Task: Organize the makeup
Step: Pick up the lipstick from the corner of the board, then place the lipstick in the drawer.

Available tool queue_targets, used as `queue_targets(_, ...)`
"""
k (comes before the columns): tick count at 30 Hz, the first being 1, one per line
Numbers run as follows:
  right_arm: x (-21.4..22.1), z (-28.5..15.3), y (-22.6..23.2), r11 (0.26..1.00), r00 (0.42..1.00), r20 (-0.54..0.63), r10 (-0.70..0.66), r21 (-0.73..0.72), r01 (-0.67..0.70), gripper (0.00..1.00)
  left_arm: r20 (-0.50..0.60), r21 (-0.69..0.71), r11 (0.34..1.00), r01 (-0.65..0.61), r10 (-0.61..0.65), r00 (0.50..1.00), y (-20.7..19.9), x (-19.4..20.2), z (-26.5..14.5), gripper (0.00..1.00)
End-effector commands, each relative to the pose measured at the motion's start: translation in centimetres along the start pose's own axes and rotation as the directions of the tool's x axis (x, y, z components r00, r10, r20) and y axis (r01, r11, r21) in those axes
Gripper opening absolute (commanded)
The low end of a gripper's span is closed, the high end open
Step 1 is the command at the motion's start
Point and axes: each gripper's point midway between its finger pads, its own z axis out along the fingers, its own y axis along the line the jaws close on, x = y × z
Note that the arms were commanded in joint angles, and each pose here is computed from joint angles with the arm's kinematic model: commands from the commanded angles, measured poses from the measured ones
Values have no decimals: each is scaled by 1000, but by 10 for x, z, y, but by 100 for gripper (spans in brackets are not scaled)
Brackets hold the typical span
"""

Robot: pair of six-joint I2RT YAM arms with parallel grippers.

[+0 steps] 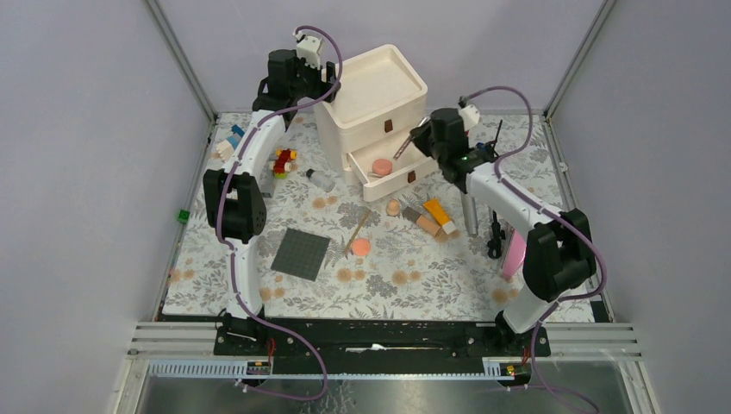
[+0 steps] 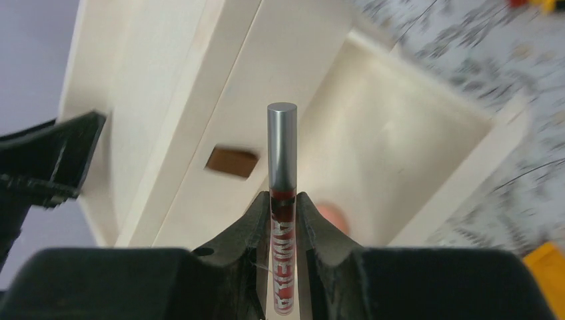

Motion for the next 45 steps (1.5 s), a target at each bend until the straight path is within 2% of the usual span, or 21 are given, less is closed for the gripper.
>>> queue_targets(1, -14, -18, 48, 962, 952, 161, 259, -129, -240, 0, -113, 15, 1000, 12, -10, 994, 0, 44, 8, 75)
queue_targets(7, 19, -10, 43, 956, 945, 155, 289, -96, -276, 2, -115, 12, 1000, 0, 1, 993, -3, 45, 8, 75)
queue_targets(13, 43, 5, 31, 970, 960, 139, 242, -43, -238, 6, -119, 5, 1000, -17, 18, 993, -7, 46, 9, 75)
queue_targets(16, 49, 9, 28, 977, 968, 129, 214, -35, -211, 14, -121, -6, 1000, -31, 30, 992, -7, 46, 8, 75)
queue_targets(22, 47, 5, 27, 987, 978, 135, 160, -32, -157, 41, -120, -10, 999, -34, 33, 992, -7, 46, 8, 75)
queue_targets(27, 41, 1, 30, 993, 983, 142, 115, -33, -112, 55, -125, -7, 1000, -30, 29, 992, -7, 49, 10, 75)
queue_targets(32, 17, -19, 38, 998, 980, 200, 23, -54, -13, 55, -125, -6, 1000, -28, 27, 992, -7, 49, 9, 75)
queue_targets(36, 2, -43, 34, 986, 962, 230, -145, -48, 160, 52, -121, -2, 1000, -23, 23, 992, -9, 48, 9, 75)
queue_targets(39, 9, -57, 18, 949, 936, 177, -305, -25, 314, 50, -119, 0, 1000, -24, 24, 993, -9, 47, 9, 75)
queue_targets(45, 51, -72, -17, 845, 849, 14, -528, -93, 527, 48, -116, -4, 1000, -29, 29, 993, -8, 44, 8, 75)
